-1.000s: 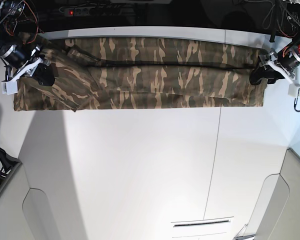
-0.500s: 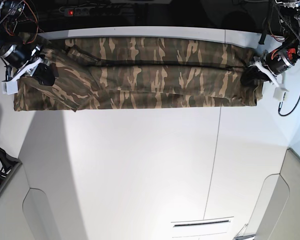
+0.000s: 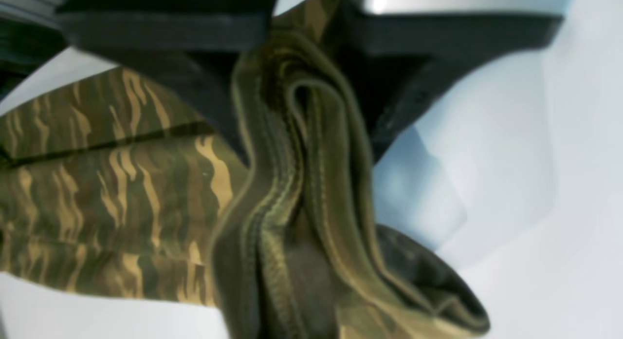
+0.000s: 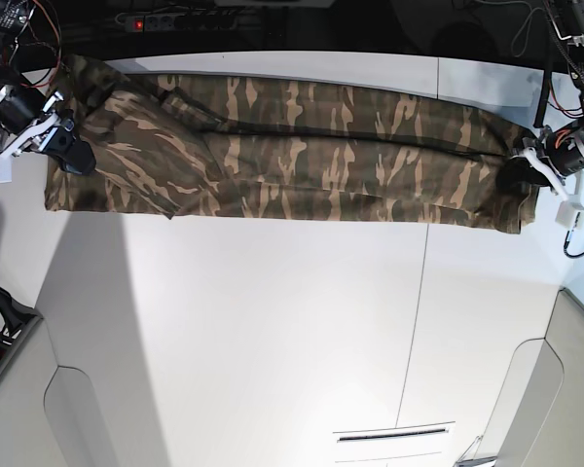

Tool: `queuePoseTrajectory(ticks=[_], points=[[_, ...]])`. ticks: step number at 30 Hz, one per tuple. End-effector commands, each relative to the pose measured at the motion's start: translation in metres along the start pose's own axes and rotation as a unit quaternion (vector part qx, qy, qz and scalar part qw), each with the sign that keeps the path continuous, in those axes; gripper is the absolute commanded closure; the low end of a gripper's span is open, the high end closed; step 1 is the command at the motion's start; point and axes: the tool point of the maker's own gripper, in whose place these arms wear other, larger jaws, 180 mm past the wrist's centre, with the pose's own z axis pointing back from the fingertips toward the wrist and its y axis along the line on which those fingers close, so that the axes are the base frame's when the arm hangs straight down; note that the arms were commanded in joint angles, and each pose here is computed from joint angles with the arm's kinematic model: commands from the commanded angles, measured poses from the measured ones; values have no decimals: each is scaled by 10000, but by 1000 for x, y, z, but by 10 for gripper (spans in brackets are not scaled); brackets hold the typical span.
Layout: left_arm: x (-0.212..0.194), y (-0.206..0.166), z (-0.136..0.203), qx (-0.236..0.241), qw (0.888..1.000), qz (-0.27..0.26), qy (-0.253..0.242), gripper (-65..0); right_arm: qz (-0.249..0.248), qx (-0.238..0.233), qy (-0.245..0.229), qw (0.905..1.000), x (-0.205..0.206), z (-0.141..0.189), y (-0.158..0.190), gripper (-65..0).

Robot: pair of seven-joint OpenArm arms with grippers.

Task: Fold the T-shirt properly
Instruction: 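Lift the strip's end with the left gripper and carry it toward the right gripper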

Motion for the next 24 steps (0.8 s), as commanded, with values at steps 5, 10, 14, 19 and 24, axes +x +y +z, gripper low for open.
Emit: queuePoseTrajectory(ticks=[5,10,14,19,24], points=[[35,6,21,148,9984,-477,-259,0,93,-151,-446,9988,25,18,-9,-73],[55,-26,29,-70,9945,-961,-415,0,62,-299,-585,9978,31,27,-17,-73],[63,-68,30,-446,9891,-1250,-641,0,62,-306,-608,9977,32,28,-17,-73],[51,-124,18,-1036,9810,-1486,-695,0,62,-306,-612,9976,32,28,-17,-73],[25,-183,-9,-1752,9707,-1588,-436,0,87,-369,-564,9977,30,28,-19,-74]])
